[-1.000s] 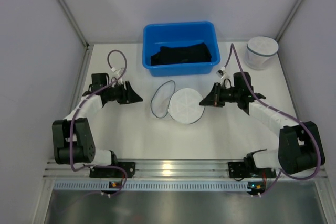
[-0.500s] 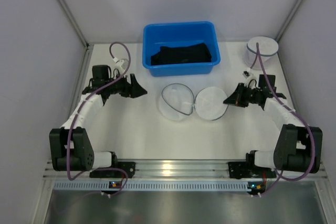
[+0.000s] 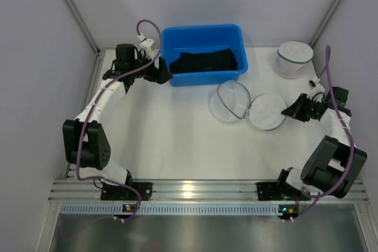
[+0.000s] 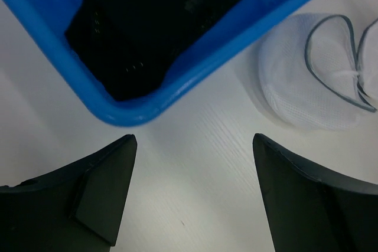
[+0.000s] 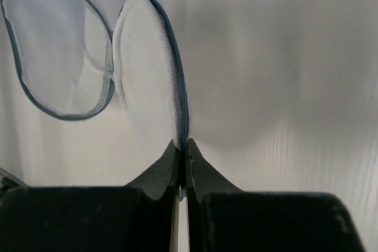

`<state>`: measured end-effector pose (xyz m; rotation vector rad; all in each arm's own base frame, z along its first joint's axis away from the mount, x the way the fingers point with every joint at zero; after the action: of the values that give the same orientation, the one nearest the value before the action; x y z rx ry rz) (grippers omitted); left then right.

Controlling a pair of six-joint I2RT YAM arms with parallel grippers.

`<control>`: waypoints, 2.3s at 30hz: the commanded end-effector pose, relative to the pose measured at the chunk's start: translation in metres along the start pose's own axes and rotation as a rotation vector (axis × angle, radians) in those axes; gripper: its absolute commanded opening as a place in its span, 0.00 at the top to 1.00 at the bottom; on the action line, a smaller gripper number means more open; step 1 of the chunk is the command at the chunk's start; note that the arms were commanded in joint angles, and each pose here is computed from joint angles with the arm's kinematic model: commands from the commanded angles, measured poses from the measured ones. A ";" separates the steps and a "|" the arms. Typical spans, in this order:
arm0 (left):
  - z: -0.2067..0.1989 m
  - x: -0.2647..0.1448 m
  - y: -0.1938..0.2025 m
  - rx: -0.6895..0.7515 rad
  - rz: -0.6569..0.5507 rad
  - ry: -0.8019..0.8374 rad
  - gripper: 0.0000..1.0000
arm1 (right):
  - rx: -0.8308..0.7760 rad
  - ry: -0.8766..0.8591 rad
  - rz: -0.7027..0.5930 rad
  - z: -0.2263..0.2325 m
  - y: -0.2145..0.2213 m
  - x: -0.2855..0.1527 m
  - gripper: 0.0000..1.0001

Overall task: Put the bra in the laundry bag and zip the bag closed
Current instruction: Move the laundry bag to the center of the board, then pick up the bra from the bin.

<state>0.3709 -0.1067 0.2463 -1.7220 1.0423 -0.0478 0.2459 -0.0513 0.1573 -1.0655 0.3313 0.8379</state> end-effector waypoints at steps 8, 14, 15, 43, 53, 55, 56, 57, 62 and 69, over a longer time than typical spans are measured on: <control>0.025 0.090 -0.105 0.084 -0.183 -0.193 0.15 | -0.031 0.147 0.050 -0.036 -0.011 -0.003 0.70; 0.051 0.155 -0.099 0.018 -0.176 -0.263 0.18 | -0.019 0.171 0.072 -0.035 -0.021 -0.011 0.44; 0.056 0.162 -0.096 0.011 -0.174 -0.290 0.17 | -0.019 0.170 0.072 -0.033 -0.021 -0.014 0.44; 0.078 0.248 -0.019 0.003 -0.184 -0.804 0.22 | -0.015 0.067 0.032 -0.004 -0.020 -0.027 0.07; 0.079 0.265 0.001 -0.025 -0.130 -0.721 0.61 | -0.020 0.056 0.031 -0.003 -0.028 -0.029 0.08; 0.075 0.264 -0.004 -0.027 -0.137 -0.699 0.75 | -0.021 0.053 0.029 -0.003 -0.028 -0.029 0.08; 0.072 0.263 -0.009 -0.025 -0.146 -0.687 0.86 | -0.021 0.050 0.028 -0.002 -0.029 -0.029 0.08; 0.071 0.261 -0.014 -0.026 -0.156 -0.675 0.93 | -0.022 0.049 0.027 -0.003 -0.029 -0.029 0.08; 0.045 0.241 -0.058 0.025 -0.242 -0.599 1.00 | -0.014 0.026 0.018 -0.001 -0.028 -0.027 0.09; 0.005 0.204 -0.109 0.097 -0.344 -0.516 1.00 | -0.026 -0.009 0.007 0.005 -0.024 -0.028 0.11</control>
<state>0.5688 -0.2246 0.1246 -1.6041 0.4762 0.3681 0.2453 -0.0649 0.1758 -1.0409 0.3888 0.8788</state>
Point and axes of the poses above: each gripper's point midway between its finger pads, its own x axis out along the fingers, its own z axis along the line the jaws close on, y = z × x, the point moved 7 cm from there along -x, back along the fingers, and after that the axes turned 9 degrees about -x, right-handed, at the moved point
